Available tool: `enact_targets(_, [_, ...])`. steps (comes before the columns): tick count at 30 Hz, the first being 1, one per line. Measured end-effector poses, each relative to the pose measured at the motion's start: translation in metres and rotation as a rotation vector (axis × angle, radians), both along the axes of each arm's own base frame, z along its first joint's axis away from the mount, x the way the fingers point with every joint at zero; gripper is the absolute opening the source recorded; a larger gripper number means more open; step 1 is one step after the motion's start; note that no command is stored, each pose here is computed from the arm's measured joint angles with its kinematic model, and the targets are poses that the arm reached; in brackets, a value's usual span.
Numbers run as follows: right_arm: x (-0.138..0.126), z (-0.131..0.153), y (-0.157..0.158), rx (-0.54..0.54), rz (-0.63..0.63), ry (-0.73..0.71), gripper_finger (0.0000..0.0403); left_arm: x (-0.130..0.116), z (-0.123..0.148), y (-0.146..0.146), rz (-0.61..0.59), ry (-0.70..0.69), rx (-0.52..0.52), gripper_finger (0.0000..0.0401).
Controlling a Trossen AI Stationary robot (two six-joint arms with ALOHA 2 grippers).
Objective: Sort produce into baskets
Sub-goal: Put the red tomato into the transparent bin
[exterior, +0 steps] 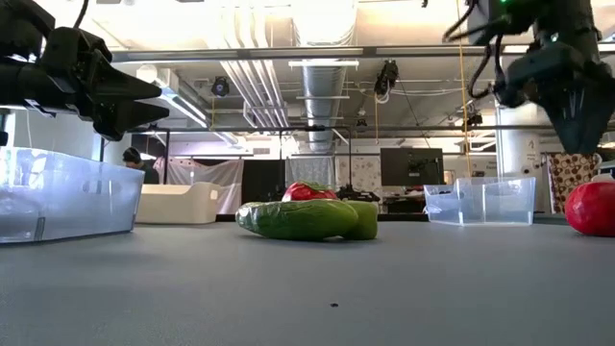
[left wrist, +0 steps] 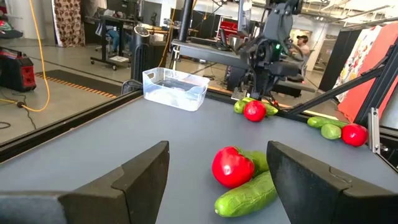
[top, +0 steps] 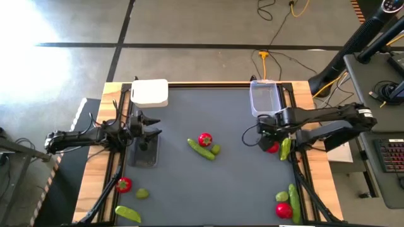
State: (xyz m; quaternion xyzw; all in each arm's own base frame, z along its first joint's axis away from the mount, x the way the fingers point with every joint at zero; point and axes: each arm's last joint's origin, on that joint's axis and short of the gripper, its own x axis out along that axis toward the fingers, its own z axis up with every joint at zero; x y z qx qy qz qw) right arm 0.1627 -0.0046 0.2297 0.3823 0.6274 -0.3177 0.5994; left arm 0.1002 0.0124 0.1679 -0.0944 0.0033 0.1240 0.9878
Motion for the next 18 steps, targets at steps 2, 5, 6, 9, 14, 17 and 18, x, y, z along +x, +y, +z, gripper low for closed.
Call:
enact_targets(2, [0.001,-0.005,0.000,0.009,-0.004,0.029,0.0230,0.000,0.000,0.000,0.000,0.000,0.000,0.0253])
enact_targets(5, [0.003,-0.012,0.000,0.016,-0.021,0.069,0.0258,0.000,0.000,0.000,0.000,0.000,0.000,0.0253])
enact_targets(6, [0.003,-0.014,0.000,0.017,-0.028,0.082,0.0267,0.000,0.000,0.000,0.000,0.000,0.000,0.0253])
enact_targets(9, [0.002,-0.021,0.000,0.018,-0.052,0.113,0.0292,0.000,0.000,0.000,0.000,0.000,0.000,0.0253])
enact_targets(14, [0.002,-0.029,0.001,0.039,-0.069,0.149,0.0328,0.000,0.000,0.000,0.000,0.000,0.000,0.0253])
enact_targets(17, [0.003,-0.034,0.001,0.043,-0.076,0.139,0.0343,0.000,0.000,0.000,0.000,0.000,0.000,0.0253])
enact_targets(18, [0.003,-0.035,0.001,0.043,-0.083,0.136,0.0347,0.000,0.000,0.000,0.000,0.000,0.000,0.0253])
